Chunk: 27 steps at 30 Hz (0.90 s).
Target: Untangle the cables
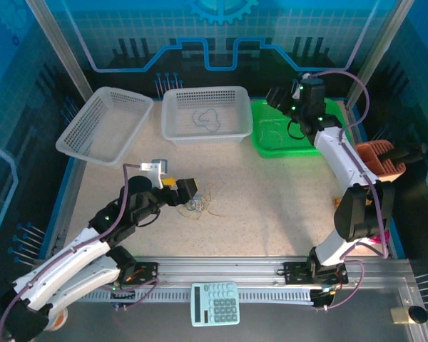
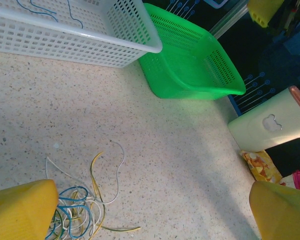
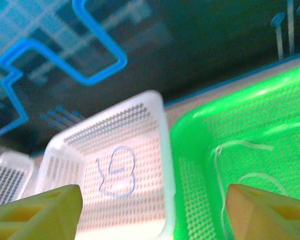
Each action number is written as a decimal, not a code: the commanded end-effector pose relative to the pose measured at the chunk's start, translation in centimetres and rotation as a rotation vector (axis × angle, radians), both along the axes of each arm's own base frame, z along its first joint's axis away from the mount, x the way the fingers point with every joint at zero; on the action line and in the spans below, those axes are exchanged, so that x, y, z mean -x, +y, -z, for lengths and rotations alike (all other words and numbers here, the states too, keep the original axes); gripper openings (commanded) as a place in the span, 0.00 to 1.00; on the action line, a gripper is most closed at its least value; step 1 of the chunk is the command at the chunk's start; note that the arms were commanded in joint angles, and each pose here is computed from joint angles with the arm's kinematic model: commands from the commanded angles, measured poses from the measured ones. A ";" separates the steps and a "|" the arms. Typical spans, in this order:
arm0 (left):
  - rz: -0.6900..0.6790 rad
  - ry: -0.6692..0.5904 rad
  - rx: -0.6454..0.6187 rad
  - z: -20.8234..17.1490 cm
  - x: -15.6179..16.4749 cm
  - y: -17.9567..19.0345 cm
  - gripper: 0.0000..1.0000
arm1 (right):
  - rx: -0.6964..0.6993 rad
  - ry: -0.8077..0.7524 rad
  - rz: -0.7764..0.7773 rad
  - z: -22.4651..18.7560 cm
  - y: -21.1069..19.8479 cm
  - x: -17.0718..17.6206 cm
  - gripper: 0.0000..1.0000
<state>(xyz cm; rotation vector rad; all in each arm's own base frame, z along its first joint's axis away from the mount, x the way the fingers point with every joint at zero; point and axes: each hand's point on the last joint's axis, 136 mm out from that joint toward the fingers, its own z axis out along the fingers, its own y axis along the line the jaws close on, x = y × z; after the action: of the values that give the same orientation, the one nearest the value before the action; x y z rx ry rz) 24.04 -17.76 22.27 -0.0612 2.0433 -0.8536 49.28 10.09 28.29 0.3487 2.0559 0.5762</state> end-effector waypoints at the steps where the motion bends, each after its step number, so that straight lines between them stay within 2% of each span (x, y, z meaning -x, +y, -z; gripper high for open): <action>1: -0.043 0.009 -0.005 -0.4 0.0 0.8 0.99 | -0.041 -0.022 -0.121 -0.6 4.5 3.3 0.76; 9: -0.161 0.057 -0.001 2.2 0.2 3.0 0.99 | -0.018 0.103 -0.347 6.2 12.6 12.7 0.75; 17: -0.196 0.136 -0.056 4.8 0.2 3.8 0.99 | 0.017 0.249 -0.522 13.0 16.9 20.8 0.72; 27: -0.171 0.267 -0.090 6.6 -0.3 3.6 0.99 | 0.025 0.361 -0.532 18.5 17.6 23.4 0.65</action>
<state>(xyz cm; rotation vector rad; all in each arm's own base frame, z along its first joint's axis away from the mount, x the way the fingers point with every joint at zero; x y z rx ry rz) 24.33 -13.50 14.70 -0.3181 2.2653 -0.6244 25.90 26.97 10.44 -0.1643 2.5249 0.8172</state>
